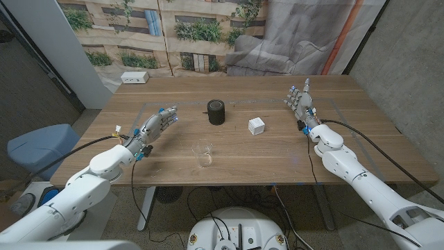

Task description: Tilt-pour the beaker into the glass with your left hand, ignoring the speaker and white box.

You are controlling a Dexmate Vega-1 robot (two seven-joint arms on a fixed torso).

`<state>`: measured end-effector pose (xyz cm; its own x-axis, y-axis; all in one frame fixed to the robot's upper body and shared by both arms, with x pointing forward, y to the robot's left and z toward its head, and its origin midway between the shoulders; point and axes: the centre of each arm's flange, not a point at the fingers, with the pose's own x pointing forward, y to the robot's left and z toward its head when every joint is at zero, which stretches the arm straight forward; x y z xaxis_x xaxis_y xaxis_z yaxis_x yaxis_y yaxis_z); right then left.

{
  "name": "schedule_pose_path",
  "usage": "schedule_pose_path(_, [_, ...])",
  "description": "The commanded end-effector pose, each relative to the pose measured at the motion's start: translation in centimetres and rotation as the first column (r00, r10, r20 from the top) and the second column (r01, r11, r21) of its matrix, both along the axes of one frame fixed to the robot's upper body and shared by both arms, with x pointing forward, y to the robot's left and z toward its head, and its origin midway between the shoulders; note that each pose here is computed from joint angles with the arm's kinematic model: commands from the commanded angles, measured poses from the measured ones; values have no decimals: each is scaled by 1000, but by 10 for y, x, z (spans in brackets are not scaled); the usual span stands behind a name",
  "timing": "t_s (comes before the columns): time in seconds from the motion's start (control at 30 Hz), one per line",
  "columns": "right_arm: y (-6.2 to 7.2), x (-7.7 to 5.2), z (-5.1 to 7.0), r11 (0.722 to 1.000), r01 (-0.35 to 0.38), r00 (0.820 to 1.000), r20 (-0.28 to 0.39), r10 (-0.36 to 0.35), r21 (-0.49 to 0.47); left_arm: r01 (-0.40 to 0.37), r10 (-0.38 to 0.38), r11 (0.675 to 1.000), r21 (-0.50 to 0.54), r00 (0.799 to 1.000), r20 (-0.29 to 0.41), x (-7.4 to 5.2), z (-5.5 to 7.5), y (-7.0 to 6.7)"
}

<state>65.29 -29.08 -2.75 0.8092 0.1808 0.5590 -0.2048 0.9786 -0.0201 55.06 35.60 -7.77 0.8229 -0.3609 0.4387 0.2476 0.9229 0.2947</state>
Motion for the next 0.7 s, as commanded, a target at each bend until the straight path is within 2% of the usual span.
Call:
schedule_pose_path(0.03, [0,0,0,1000,0,1000,0,0,0,80,-80,996,50,997,4,-7,-16,7])
schedule_pose_path(0.43, [0,0,0,1000,0,1000,0,0,0,167,-168,978,125,986,-7,-9,-40,1])
schedule_pose_path(0.7, [0,0,0,1000,0,1000,0,0,0,205,-209,963,175,978,6,-18,-44,1])
